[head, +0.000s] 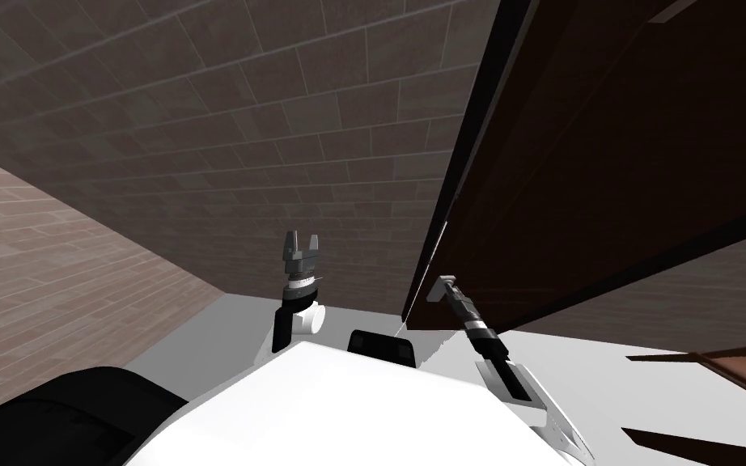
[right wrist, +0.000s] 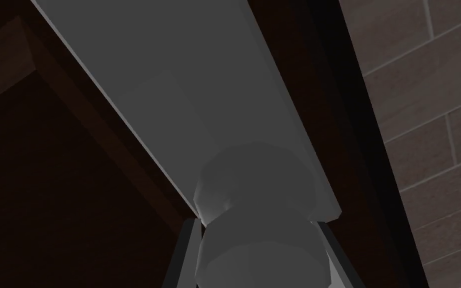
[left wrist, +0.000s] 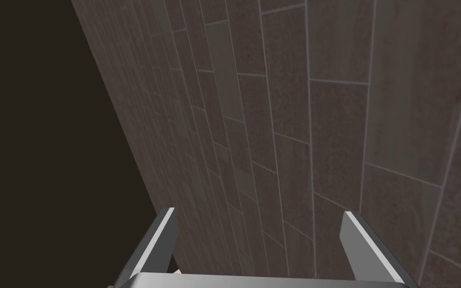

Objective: Pull the door open

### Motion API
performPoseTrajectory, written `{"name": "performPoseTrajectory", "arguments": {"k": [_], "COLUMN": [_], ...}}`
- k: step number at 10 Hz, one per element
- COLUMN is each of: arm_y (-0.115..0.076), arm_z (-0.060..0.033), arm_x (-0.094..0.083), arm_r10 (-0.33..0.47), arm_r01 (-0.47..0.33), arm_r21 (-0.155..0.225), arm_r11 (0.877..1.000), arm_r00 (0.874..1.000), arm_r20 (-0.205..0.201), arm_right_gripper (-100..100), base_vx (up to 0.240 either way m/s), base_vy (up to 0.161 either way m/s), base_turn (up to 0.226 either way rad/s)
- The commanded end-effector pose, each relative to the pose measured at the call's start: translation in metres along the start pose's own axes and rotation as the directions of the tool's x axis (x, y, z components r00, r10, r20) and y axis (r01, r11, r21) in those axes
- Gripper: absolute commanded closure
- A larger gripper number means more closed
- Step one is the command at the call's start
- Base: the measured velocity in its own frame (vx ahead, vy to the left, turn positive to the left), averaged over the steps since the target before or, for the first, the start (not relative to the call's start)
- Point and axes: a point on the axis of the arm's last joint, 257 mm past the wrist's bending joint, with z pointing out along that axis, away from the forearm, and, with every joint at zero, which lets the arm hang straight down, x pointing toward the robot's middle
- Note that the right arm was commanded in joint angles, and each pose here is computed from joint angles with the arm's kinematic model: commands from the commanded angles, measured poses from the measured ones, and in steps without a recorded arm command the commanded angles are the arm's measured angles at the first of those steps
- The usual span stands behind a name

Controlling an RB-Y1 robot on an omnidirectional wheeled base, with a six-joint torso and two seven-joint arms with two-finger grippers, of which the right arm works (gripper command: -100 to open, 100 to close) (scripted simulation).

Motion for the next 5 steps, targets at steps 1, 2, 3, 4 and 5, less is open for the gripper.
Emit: {"name": "performPoseTrajectory", "arguments": {"k": [1, 2, 3, 4, 5], "arm_y": [0.0072, 0.0079, 0.0079, 0.0085, 0.0089], "arm_z": [-0.0004, -0.0012, -0.0012, -0.002, -0.0028], "arm_x": [0.0025, 0.0007, 0.0007, -0.001, -0.0026], "arm_r10": [0.084, 0.141, 0.15, 0.215, 0.27], "arm_r01": [-0.084, -0.141, -0.15, -0.215, -0.27], "arm_r21": [-0.008, -0.005, -0.005, -0.003, -0.002], "arm_r11": [0.996, 0.99, 0.989, 0.977, 0.963], "arm_r00": [0.996, 0.99, 0.989, 0.976, 0.962], "arm_r20": [0.009, 0.021, 0.021, 0.033, 0.045], "arm_right_gripper": [100, 100, 100, 100, 100], "base_vx": [-0.061, -0.074, -0.057, -0.066, -0.081], "base_vy": [-0.045, -0.063, -0.045, -0.035, -0.064], "base_turn": [0.1, 0.169, 0.073, 0.097, 0.146]}}
